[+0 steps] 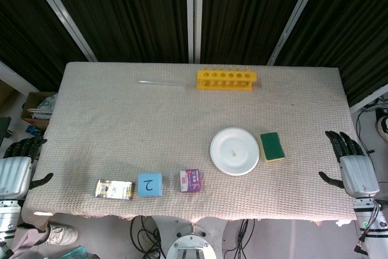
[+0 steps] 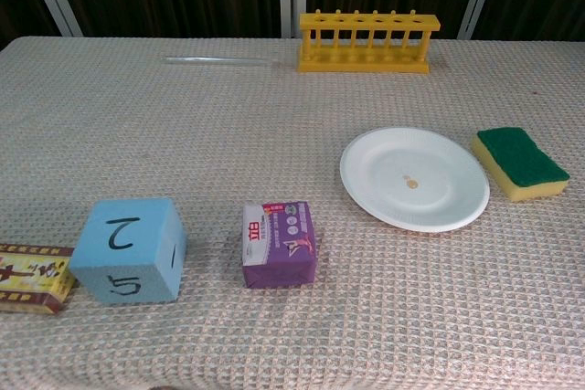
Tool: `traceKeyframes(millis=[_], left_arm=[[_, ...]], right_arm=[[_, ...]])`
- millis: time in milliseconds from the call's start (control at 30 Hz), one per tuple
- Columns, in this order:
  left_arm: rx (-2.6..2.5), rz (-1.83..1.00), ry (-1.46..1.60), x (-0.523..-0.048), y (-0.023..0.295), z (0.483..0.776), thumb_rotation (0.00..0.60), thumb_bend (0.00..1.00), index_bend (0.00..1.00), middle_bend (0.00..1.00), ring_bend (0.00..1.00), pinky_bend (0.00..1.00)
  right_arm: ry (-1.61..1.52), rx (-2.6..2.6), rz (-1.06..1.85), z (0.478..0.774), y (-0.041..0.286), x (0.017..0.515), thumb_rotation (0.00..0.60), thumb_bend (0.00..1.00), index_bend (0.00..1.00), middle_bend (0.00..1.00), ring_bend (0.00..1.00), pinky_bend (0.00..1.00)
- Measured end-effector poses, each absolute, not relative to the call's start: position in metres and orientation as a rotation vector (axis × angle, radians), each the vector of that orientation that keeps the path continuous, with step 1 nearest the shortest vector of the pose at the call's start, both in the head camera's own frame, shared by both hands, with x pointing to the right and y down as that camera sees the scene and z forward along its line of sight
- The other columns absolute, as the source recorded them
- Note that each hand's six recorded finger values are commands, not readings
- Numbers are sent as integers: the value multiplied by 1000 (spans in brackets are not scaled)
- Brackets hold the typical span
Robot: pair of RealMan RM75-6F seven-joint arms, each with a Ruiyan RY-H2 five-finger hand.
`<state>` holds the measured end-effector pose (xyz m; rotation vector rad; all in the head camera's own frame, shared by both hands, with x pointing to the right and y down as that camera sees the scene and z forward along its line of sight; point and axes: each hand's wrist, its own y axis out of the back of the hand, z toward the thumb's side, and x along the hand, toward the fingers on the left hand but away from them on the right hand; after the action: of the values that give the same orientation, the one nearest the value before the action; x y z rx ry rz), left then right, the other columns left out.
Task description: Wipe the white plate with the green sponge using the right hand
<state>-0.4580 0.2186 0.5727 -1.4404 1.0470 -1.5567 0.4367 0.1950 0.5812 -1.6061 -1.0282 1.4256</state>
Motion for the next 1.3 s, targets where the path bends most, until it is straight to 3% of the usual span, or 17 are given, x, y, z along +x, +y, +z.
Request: traceKeyframes(millis=[400,533,933,1300], left_arm=[[-1439,-1531,1063,-455,226,571,600,10,217,183,167,188],[-1449,-1523,1062,-453,226,571,600,10,217,183,167,189],[-1465,-1516,1072,-455,226,575,600,10,217,183,167,188],[-1481,-1517,1092,-458,228,579,600,10,217,183,167,188]], right_arm=[[-978,-1708,1392,597,184,415,600,34,0,65,44,142],[-945,-1783,1377,616,172,394,600,30,0,32,1,78],[-987,-1964,1381,689,149,313,600,7,0,0,0,0],[-890,-1945,1449,726,141,306,600,8,0,0,0,0]])
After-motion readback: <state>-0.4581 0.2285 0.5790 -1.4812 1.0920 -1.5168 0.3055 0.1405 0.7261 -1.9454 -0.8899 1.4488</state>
